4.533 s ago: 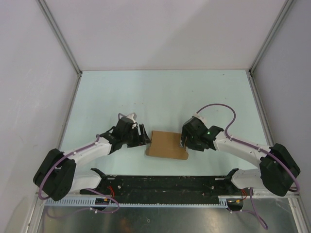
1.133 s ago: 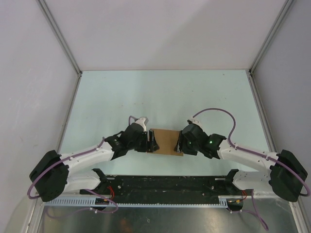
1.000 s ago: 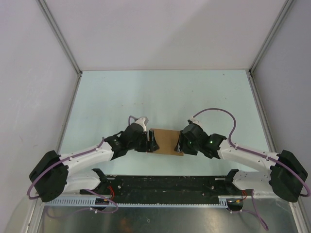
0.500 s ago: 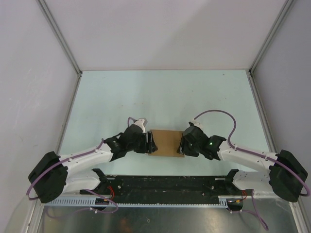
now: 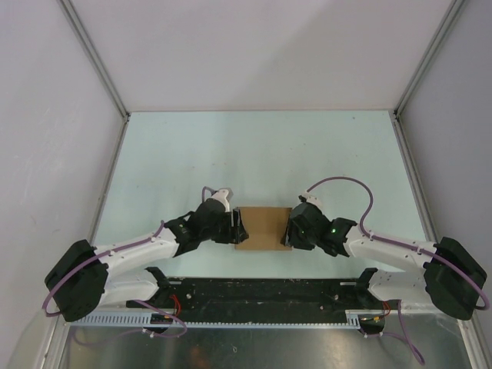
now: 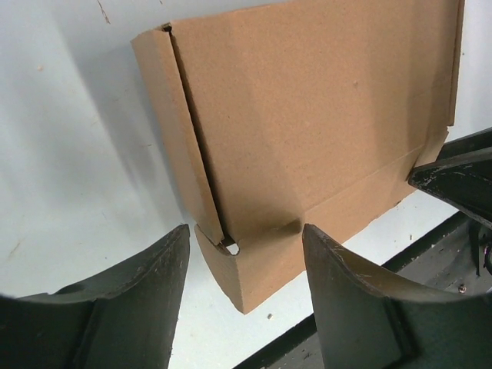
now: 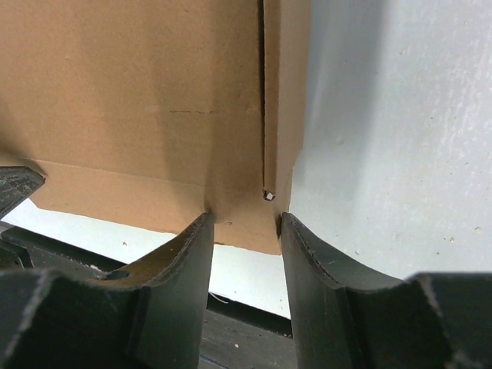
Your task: Fold the paper box
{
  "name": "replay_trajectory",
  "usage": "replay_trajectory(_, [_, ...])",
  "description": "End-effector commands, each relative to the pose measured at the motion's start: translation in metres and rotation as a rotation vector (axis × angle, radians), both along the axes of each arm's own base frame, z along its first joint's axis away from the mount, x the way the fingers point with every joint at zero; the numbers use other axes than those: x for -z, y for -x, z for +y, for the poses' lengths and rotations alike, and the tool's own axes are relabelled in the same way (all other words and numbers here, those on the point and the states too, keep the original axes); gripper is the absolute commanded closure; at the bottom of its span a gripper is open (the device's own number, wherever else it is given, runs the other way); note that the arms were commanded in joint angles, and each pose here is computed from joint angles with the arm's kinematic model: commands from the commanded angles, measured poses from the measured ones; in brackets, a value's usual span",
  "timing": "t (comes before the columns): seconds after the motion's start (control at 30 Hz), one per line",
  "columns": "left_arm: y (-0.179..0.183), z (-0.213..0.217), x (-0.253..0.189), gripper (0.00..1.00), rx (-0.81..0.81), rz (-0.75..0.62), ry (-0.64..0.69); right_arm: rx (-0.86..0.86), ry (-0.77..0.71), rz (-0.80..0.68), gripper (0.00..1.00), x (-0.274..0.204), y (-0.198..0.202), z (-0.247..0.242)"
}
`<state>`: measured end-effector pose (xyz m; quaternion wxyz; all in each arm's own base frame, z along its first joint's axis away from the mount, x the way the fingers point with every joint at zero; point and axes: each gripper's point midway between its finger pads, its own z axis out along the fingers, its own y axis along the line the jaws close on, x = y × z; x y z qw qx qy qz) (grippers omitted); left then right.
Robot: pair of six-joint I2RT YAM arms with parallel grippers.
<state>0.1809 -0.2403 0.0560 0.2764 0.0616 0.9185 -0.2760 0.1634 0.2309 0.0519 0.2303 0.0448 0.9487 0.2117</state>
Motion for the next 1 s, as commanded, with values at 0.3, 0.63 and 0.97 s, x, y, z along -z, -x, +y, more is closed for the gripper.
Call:
replay_trajectory(0.3, [-0.016,-0.006,-0.015,0.37,0.003,-0.094,0.005,0.007,-0.017,-0.130,0.57,-0.017,-0.022,0.000])
replay_trajectory(0.63, [-0.013,-0.008,-0.028,0.45,0.008,-0.116,0.052,0.000,-0.023,-0.140,0.57,-0.016,-0.027,0.003])
replay_trajectory(0.97, [-0.008,-0.011,-0.016,0.57,0.015,-0.082,0.071,0.009,-0.023,-0.134,0.57,-0.015,-0.028,0.001])
